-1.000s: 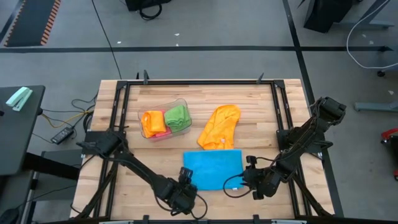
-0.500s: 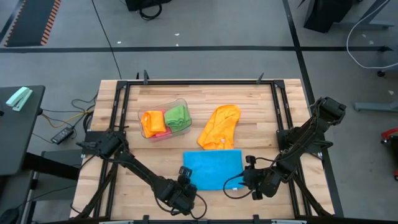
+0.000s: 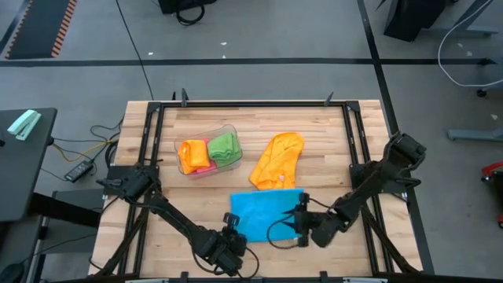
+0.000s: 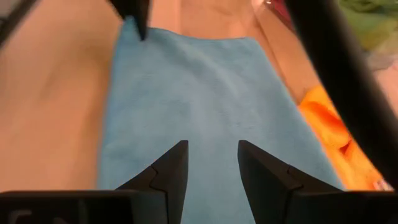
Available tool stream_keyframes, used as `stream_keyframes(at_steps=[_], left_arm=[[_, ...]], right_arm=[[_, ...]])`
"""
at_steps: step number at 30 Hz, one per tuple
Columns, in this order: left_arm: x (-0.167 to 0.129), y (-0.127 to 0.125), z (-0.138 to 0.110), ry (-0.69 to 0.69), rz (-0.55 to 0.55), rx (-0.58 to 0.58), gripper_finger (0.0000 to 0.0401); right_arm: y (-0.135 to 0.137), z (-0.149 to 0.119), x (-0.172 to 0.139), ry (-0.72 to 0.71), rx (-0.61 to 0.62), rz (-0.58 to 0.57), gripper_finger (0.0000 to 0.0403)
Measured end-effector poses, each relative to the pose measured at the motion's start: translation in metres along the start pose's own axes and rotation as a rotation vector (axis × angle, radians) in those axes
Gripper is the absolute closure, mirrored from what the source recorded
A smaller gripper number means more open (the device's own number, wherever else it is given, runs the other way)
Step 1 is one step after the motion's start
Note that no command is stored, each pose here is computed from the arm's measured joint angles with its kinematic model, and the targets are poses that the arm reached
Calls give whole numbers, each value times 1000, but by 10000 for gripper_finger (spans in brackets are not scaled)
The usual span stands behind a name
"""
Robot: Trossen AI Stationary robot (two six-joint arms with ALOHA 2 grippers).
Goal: Fold microfiber towels
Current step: Fold the blue microfiber towel
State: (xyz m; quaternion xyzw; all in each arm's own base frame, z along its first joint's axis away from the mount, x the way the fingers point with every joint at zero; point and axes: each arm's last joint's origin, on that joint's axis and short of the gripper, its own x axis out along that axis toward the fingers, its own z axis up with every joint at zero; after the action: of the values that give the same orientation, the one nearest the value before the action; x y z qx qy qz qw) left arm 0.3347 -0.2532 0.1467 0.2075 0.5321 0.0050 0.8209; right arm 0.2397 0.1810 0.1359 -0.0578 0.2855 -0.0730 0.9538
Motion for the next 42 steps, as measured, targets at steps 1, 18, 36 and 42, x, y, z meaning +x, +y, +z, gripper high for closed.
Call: stream_keyframes(at_steps=[1, 18, 36, 42], left_arm=[[0, 0, 0, 3, 1, 3, 386], [-8, -4, 10, -96, 61, 134, 382], [-22, 11, 36, -185, 141, 221, 389], [-22, 12, 37, -185, 140, 218, 383]], right_arm=[[-4, 2, 4, 10, 23, 5, 254], [2, 2, 23, 2, 86, 158, 254], [12, 6, 19, 11, 78, 145, 254], [6, -2, 21, 96, 96, 94, 254]])
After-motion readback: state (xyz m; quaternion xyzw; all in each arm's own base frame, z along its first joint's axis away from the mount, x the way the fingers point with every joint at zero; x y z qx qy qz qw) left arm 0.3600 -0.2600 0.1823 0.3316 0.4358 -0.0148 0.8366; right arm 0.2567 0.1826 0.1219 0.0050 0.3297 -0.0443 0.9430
